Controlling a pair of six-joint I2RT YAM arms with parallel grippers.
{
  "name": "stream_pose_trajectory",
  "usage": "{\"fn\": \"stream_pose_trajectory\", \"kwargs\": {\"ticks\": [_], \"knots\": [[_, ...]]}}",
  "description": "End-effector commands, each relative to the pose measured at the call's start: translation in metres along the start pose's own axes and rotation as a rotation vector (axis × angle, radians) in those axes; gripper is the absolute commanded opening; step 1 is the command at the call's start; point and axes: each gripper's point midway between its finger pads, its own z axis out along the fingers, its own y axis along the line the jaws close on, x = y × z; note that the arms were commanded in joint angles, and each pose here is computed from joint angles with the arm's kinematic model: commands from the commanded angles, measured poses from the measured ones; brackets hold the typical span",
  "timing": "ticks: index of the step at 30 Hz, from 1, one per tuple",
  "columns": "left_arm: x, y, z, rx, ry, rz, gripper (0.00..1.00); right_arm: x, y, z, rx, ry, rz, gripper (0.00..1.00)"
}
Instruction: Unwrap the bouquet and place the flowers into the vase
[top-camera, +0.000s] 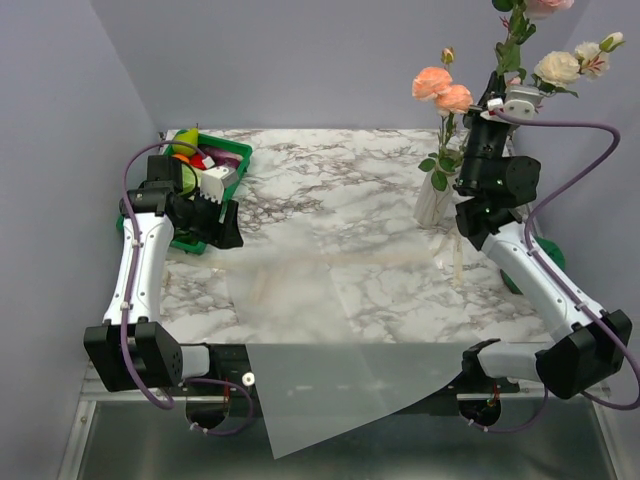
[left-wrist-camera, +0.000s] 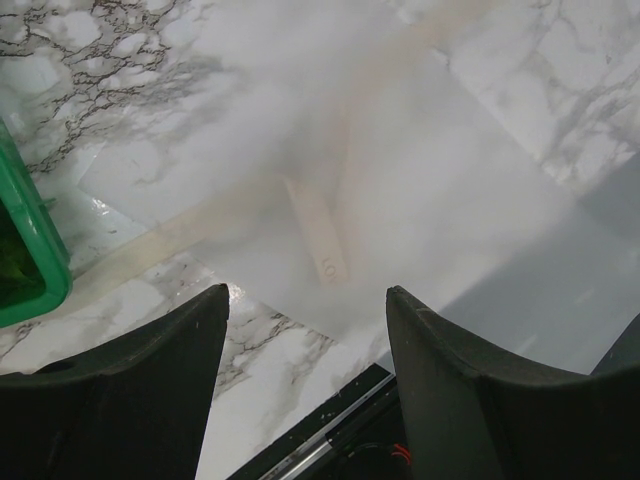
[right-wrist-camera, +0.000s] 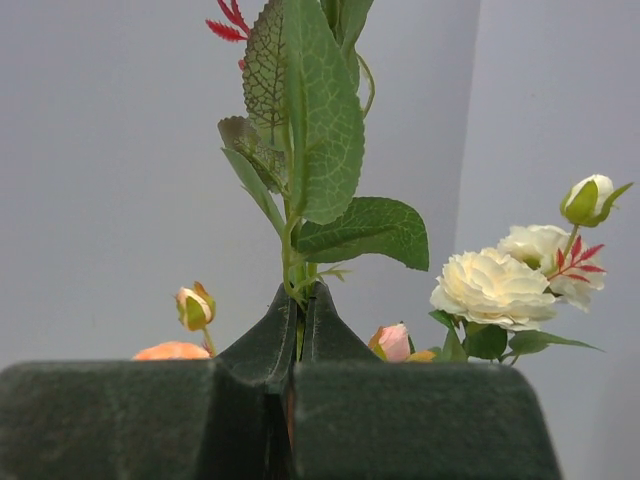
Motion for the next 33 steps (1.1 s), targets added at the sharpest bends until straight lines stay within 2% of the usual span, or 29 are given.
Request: {"fn": "stream_pose_trajectory", "kwargs": {"ticks": [1,17,27,29,30,32,33], "knots": [[-0.01,0.0,-0.005,0.009,-0.018,0.008,0.73,0.009,-0.012,0.003,0.073,-0.022,0.029,0.01],[-0.007,0.009,-0.001,-0.006,-0.001,0.002,0.73,0.062,0.001,0.0,0.046,0.068,0.058,0.01],[-0.003,0.008,-0.001,-0.007,-0.003,0.004,0.73,0.078,0.005,-0.009,0.014,0.104,0.035,0.01],[-0.002,0.007,-0.001,-0.006,-0.002,0.001,0.73,0.082,0.008,-0.011,0.0,0.125,0.029,0.07],[-0.002,0.007,-0.001,-0.004,-0.003,0.001,0.73,0.08,0.01,-0.011,-0.009,0.127,0.044,0.21],[-0.003,0.006,-0.002,-0.003,-0.006,0.003,0.73,0.076,0.012,-0.013,-0.041,0.142,0.048,0.41],[-0.003,0.005,-0.002,0.0,-0.008,0.003,0.73,0.075,0.013,-0.014,-0.048,0.148,0.063,0.59]]}}
